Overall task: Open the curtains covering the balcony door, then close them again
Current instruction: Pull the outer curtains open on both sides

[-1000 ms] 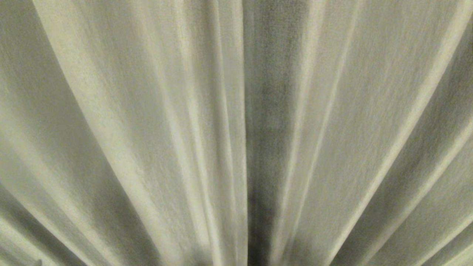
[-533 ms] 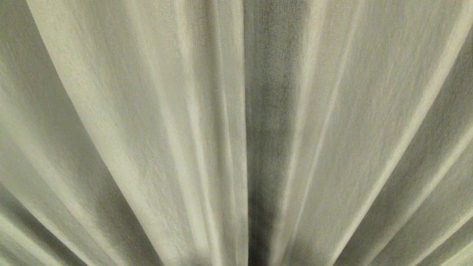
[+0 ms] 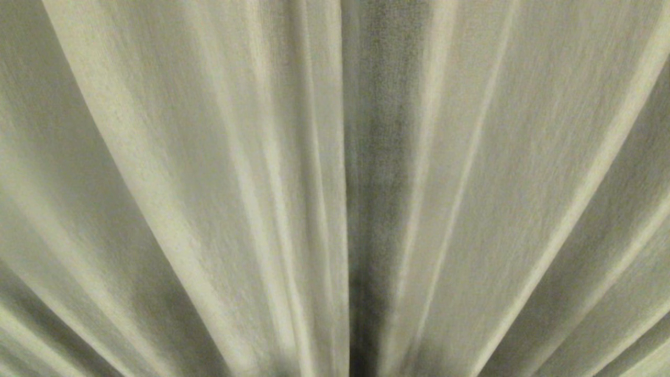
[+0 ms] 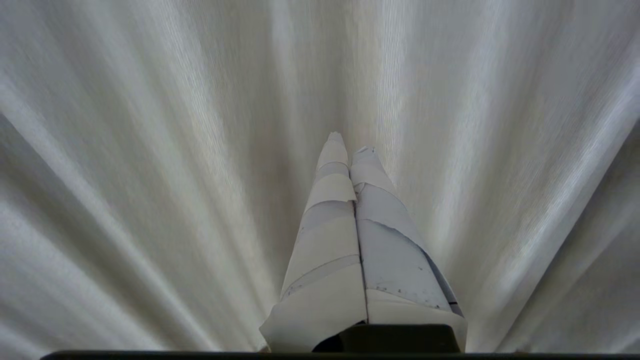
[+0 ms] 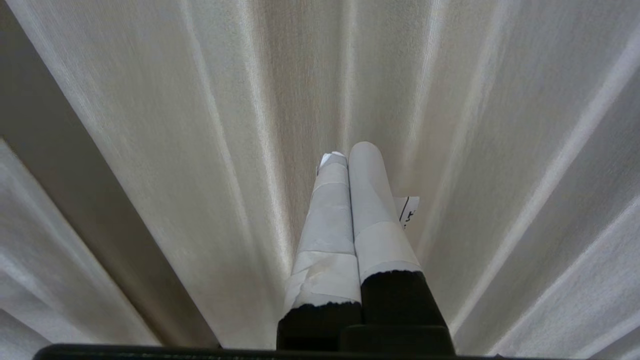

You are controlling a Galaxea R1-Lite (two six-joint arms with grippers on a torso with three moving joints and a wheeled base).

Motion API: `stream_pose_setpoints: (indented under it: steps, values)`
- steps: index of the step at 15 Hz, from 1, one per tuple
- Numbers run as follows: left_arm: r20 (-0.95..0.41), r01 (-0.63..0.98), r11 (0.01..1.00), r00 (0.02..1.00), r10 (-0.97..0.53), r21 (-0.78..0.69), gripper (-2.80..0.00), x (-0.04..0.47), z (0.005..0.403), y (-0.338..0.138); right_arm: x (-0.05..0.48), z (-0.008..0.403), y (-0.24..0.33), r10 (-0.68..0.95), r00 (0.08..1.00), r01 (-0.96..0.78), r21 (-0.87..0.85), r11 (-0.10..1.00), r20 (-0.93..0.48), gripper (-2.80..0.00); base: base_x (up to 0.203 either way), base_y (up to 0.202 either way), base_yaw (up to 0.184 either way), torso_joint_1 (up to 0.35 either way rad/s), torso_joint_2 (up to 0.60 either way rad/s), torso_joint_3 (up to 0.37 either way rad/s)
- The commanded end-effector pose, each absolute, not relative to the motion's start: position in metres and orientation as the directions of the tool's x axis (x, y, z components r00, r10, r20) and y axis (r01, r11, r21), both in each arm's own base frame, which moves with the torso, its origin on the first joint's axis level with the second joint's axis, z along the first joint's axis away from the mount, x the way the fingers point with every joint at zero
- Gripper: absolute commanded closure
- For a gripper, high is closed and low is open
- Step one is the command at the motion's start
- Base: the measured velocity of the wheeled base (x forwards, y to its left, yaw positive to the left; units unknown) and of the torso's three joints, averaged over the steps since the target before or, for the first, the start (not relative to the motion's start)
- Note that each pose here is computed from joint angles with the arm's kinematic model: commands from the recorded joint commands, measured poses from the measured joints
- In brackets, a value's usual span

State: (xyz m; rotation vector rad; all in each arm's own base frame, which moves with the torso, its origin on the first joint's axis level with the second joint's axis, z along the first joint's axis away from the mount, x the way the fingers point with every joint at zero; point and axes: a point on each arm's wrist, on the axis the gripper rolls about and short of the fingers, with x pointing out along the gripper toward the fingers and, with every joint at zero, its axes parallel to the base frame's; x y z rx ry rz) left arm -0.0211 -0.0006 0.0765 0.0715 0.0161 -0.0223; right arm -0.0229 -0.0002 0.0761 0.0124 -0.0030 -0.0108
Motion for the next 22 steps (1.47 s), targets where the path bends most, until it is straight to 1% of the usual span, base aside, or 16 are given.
stream_pose_setpoints:
  steps: [1, 4, 12, 16, 19, 21, 22]
  values:
    - [0.005, 0.022, 0.997, 1.0, -0.023, 0.072, 0.0, -0.0228, 0.076, -0.0005, -0.0228, 0.0761, -0.0002, -0.011, 1.0, 0.011, 0.012, 1.0, 0.002, 0.0, 0.0, 0.0, 0.0, 0.0, 0.0, 0.0]
    - [0.003, 0.021, 0.998, 1.0, -0.021, 0.051, 0.0, -0.0228, 0.0758, -0.0005, -0.0228, 0.0761, -0.0002, -0.011, 1.0, 0.011, 0.012, 1.0, 0.002, 0.0, 0.0, 0.0, 0.0, 0.0, 0.0, 0.0]
    - [0.003, 0.02, 0.999, 1.0, -0.02, 0.051, 0.0, -0.0228, 0.0758, -0.0005, -0.0228, 0.0761, -0.0002, -0.011, 1.0, 0.011, 0.012, 1.0, 0.002, 0.0, 0.0, 0.0, 0.0, 0.0, 0.0, 0.0]
    - [0.003, 0.02, 0.999, 1.0, -0.021, 0.051, 0.0, -0.0228, 0.0758, -0.0005, -0.0228, 0.0756, -0.0002, -0.008, 1.0, 0.008, -0.018, 1.0, -0.003, 0.0, 0.0, 0.0, 0.0, 0.0, 0.0, 0.0]
    - [0.003, 0.021, 0.998, 1.0, -0.021, 0.051, 0.0, -0.0228, 0.0758, -0.0005, -0.0229, 0.0761, -0.0002, -0.011, 1.0, 0.011, 0.011, 1.0, 0.003, 0.0, 0.0, 0.0, 0.0, 0.0, 0.0, 0.0]
    - [0.003, 0.02, 0.999, 1.0, -0.02, 0.051, 0.0, -0.0228, 0.0758, -0.0004, -0.0229, 0.0764, -0.0001, -0.005, 1.0, 0.005, -0.022, 1.0, 0.006, 0.0, 0.0, 0.0, 0.0, 0.0, 0.0, 0.0]
    - [0.003, 0.021, 0.999, 1.0, -0.021, 0.051, 0.0, -0.0228, 0.0758, -0.0005, -0.0229, 0.0767, 0.0002, 0.012, 1.0, -0.011, -0.067, 0.998, 0.009, 0.0, 0.0, 0.0, 0.0, 0.0, 0.0, 0.0]
